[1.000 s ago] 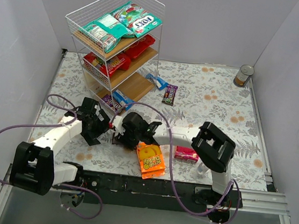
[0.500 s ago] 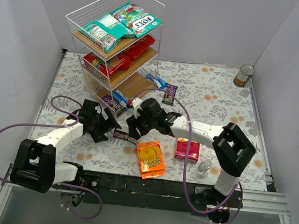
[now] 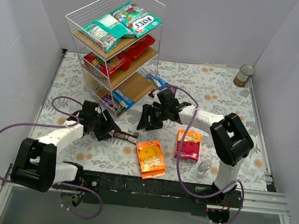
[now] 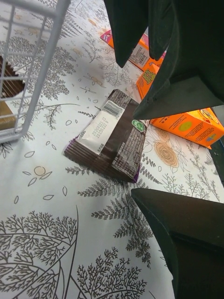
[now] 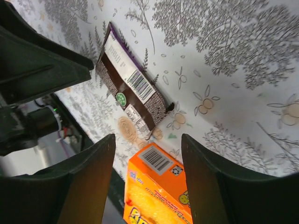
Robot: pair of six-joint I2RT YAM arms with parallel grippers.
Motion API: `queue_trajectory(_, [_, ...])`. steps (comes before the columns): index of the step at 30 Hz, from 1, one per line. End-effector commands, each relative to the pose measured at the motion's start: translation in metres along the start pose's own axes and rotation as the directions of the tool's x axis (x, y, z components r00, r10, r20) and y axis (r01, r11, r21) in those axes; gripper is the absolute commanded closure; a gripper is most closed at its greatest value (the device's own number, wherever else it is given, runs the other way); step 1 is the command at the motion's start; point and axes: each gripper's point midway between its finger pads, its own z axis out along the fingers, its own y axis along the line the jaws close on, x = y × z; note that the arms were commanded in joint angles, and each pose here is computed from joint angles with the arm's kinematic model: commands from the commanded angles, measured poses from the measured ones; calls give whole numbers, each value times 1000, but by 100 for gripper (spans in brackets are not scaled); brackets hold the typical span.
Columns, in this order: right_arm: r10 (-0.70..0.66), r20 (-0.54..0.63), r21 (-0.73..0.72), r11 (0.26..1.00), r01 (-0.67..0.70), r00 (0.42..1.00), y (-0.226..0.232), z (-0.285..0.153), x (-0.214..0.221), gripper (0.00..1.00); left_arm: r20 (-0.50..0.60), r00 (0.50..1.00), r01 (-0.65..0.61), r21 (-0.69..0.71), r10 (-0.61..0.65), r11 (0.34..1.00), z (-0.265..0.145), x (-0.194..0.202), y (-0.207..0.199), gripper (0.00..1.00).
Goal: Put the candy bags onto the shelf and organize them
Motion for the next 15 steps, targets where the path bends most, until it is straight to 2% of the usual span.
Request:
queue_trajectory(1, [154,-131,-113,979,-169,979,19,-2,12,35,-29,1000,-11,6,11,1000,4,8,7,45])
queue_trajectory(7, [210,-241,-86,968,-237,947,8,3,41,34,-80,997,0,-6,-1,1000,9,19,15,53])
queue_trajectory(15, [214,-228,-138,959,-249,950,18,27,33,35,-105,994,-6,20,8,1000,6,27,14,71])
